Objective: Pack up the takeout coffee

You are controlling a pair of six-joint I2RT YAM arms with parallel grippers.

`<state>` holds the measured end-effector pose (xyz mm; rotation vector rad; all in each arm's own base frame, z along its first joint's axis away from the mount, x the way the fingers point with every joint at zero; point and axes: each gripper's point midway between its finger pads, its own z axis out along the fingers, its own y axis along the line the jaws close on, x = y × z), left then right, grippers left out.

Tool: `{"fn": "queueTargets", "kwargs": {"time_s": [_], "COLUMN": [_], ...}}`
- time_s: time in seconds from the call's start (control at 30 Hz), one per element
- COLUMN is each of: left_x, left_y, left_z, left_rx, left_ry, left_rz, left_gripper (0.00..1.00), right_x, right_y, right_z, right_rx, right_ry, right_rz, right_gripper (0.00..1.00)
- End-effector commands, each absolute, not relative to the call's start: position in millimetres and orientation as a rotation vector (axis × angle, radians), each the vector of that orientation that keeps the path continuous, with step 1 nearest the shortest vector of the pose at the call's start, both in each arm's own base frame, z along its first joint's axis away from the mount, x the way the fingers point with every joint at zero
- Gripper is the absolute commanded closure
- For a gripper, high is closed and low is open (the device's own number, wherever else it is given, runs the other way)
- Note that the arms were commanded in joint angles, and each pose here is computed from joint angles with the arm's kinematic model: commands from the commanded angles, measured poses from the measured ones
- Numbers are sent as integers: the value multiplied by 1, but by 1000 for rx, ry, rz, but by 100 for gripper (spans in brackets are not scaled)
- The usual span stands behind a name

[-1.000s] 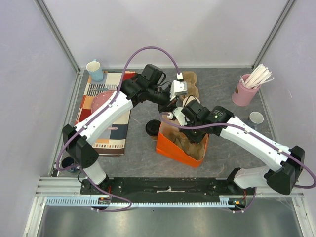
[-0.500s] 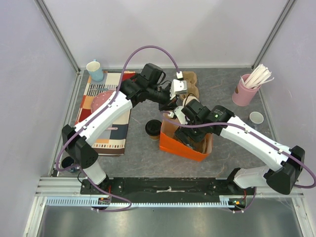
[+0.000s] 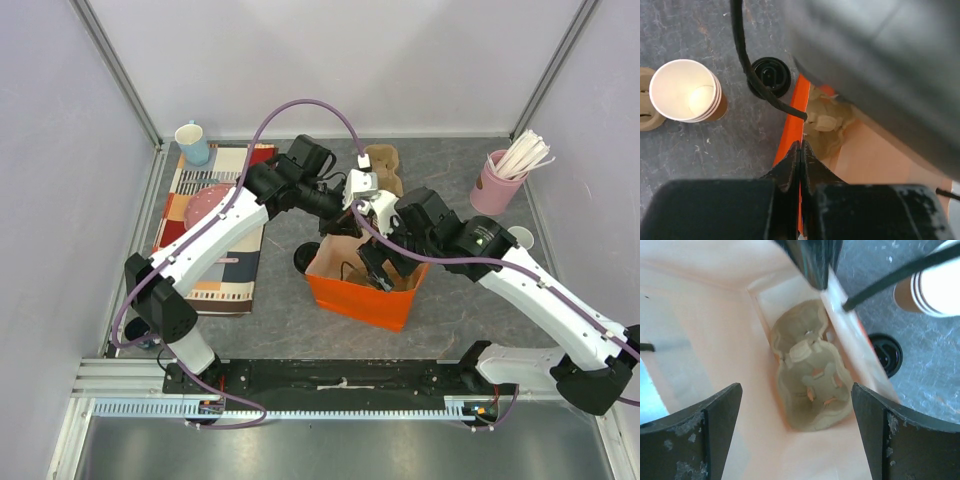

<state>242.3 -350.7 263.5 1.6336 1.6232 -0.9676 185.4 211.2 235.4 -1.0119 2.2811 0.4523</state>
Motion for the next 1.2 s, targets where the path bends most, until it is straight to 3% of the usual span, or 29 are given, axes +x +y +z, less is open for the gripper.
{"fn": "queueTargets", "kwargs": {"time_s": [0.0,0.33,0.87,1.03,1.17], "left_x": [223,221,228,231,233], "left_y": [-350,-349,-350,-350,-351], "left_z": [273,272,271,269,275], "left_rx": [1661,1665,1662,1659,1642], "left_ry": [1580,1576,1586,1596,1598], "left_rz": [-1040,-1048,-1009,-992,-986], "left_gripper": [98,98,82,63,55], "right_x": [197,203,204,205,205], "right_y": [230,233,232,232,232], "right_z": [272,310,322,320,320], "right_rx": [-942,-877,-874,-886,-885], "right_ry": [2148,2025,1978,1985,1989], "right_rz": [544,574,574,566,566], "right_gripper": [2,2,2,2,2]}}
